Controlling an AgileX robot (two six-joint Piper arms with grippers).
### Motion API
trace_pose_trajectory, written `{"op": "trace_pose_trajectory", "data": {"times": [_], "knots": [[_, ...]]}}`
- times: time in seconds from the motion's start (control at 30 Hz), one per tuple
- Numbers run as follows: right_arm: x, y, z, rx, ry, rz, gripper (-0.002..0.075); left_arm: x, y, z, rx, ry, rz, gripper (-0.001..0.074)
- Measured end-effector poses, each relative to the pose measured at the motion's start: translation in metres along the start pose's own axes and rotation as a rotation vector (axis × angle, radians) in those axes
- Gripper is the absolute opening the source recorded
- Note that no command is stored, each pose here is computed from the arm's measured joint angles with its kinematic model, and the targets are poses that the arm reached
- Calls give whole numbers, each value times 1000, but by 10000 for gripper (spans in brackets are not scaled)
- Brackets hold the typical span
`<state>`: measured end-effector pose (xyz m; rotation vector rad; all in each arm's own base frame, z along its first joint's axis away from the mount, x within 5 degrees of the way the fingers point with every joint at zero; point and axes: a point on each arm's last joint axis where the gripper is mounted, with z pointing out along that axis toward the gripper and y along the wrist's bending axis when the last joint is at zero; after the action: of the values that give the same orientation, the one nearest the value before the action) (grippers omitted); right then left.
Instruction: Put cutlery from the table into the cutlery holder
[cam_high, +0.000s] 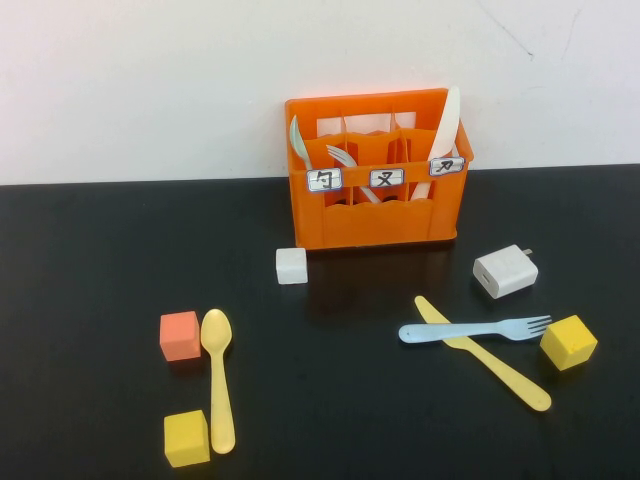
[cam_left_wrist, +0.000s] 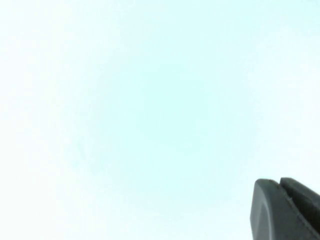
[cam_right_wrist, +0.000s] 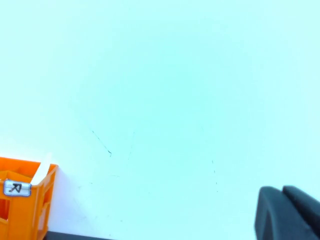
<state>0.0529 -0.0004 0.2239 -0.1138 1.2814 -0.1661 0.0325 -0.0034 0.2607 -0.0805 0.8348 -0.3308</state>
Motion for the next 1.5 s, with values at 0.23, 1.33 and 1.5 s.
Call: {"op": "trace_pose_trajectory", "data": {"times": [0.23, 1.33, 1.5], "knots": [[-8, -1, 1, -9, 49, -4, -2, 10, 2, 3, -52, 206, -1, -2], [-17, 20, 58, -532, 920, -79, -2, 97, 12, 120, -462, 1462, -371, -1], [-16, 21, 59, -545, 924, -88, -2, 128, 11, 147, -380, 1703, -357, -1]]}}
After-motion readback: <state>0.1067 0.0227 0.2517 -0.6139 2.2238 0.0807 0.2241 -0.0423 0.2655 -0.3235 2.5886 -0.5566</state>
